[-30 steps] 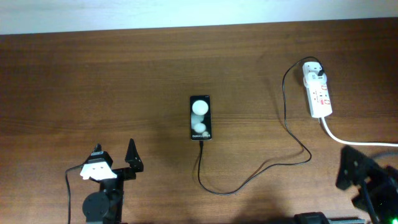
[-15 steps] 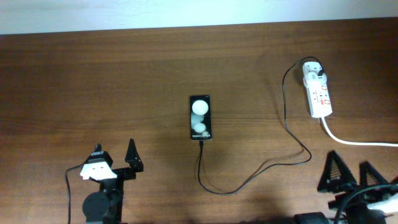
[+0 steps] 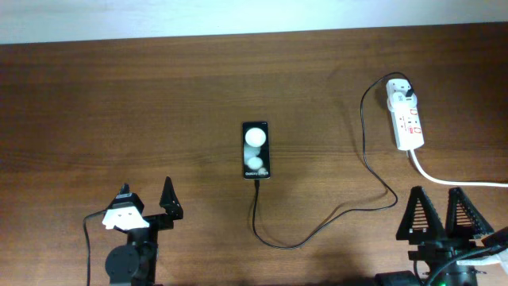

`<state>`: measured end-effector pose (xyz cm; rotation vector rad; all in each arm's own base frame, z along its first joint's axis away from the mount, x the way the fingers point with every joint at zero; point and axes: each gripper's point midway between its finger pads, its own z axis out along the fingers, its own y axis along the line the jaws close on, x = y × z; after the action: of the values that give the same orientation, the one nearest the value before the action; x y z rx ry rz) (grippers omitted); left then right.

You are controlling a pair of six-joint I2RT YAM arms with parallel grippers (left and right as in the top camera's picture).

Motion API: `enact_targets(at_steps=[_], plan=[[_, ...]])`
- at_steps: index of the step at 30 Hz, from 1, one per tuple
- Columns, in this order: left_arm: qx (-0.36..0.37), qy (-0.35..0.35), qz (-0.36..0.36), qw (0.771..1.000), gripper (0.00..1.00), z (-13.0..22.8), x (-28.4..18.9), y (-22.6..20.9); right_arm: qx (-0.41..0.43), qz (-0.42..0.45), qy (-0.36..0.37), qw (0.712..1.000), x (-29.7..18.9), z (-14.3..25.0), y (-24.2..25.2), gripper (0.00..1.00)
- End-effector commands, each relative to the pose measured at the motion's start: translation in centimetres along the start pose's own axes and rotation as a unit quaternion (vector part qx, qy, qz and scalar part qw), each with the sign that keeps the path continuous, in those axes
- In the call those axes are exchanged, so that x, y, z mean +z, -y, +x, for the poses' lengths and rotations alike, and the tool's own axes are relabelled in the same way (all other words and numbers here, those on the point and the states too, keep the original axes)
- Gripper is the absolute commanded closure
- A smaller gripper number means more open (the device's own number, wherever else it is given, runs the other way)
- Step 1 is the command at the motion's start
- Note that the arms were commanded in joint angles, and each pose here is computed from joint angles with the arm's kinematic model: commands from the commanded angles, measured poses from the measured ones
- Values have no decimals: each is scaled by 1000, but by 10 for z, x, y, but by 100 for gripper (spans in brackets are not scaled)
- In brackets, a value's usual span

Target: Plug charger to phone and switch on socket

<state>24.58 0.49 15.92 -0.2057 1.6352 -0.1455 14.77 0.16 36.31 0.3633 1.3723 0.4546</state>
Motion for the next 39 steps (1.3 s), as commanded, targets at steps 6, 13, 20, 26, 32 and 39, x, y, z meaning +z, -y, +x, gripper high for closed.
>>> enact_targets(at_steps=[6,13,20,26,32,39], plan=[[10,-1,-1,1000,1,2,0,-1,5,-54,77,996,-1,-31,-21,1],[10,-1,-1,1000,1,2,0,-1,5,-91,121,988,22,-19,-19,1],[10,-1,-1,1000,1,2,0,-1,5,-94,125,988,42,16,0,1],[10,-1,-1,1000,1,2,0,-1,5,-75,103,992,51,39,15,1],[10,-1,-1,1000,1,2,0,-1,4,-60,78,995,58,64,30,1],[10,-1,-1,1000,1,2,0,-1,5,-63,90,994,63,85,43,1]])
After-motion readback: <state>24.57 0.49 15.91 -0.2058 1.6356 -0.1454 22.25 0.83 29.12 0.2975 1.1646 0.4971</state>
